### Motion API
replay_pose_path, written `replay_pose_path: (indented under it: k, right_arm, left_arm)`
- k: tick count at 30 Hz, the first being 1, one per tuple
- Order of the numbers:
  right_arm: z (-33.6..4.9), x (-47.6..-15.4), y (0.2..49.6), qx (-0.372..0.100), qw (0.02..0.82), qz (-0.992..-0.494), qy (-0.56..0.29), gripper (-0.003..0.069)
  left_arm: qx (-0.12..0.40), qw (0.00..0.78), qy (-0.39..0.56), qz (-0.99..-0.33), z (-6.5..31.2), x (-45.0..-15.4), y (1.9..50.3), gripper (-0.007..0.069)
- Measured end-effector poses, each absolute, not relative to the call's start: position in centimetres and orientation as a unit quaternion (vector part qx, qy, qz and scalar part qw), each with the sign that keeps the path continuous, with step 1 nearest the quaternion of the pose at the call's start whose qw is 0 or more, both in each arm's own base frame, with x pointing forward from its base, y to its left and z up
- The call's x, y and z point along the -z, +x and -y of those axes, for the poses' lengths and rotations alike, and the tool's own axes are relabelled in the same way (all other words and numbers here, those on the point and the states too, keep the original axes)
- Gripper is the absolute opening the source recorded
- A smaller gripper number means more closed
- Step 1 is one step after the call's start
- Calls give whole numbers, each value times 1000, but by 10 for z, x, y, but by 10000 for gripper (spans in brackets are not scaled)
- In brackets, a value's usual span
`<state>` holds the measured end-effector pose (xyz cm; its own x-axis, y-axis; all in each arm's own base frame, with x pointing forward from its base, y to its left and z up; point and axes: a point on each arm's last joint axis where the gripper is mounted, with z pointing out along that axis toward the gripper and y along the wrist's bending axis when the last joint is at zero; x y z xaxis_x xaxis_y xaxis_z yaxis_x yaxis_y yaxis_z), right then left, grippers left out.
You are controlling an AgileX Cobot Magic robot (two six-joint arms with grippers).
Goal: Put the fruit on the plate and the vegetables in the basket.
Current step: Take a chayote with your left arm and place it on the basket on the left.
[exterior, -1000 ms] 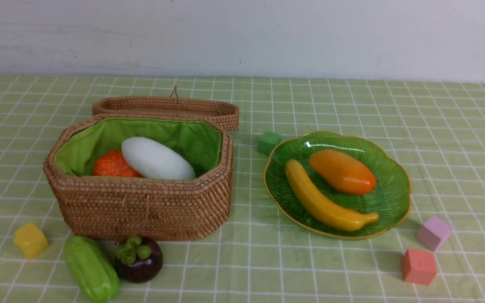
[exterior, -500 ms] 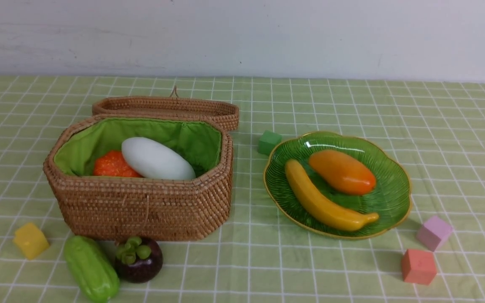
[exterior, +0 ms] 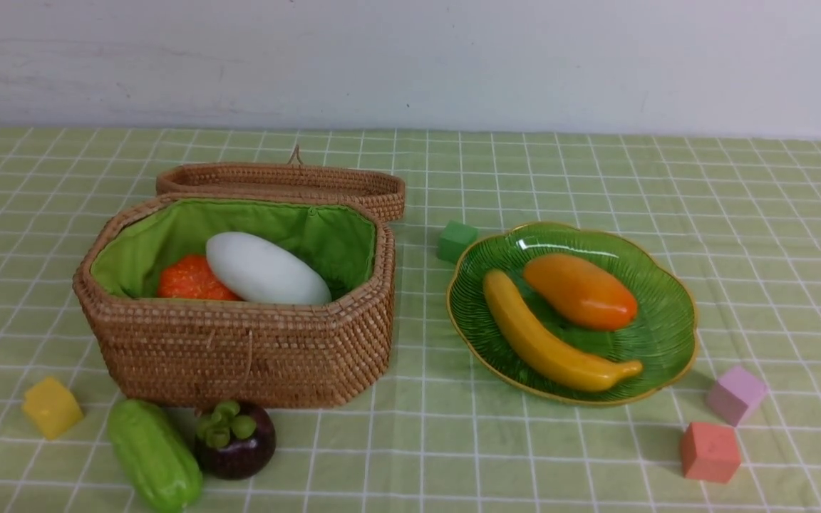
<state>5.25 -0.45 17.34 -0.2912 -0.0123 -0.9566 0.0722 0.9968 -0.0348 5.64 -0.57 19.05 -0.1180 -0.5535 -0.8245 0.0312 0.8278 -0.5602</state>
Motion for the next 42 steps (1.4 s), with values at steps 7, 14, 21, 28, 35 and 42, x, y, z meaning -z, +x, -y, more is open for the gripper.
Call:
replay_pose_path:
  k: [7,14,21,28,35,42]
  right_arm:
    - [4,-173,52,36,595,-803,19,48]
    - [4,-173,52,36,595,-803,19,55]
    - [4,-173,52,36,595,-803,19,64]
    - [4,-173,52,36,595,-803,19,76]
    - [4,-173,52,36,595,-803,19,86]
    - [4,-173,52,36,595,-803,19,94]
  left_arm:
    - [350,754,-245,-500,-4,-232,50,239]
    - [354,783,-210,-466,-4,-288,34,239]
    - [297,702,-158,-627,9,-360,32,239]
    - [204,551,-156,-794,14,-360,84,239]
    - [198,357,-241,-881,23,-315,150,240]
    - [173,228,-282,-916,29,-267,201,351]
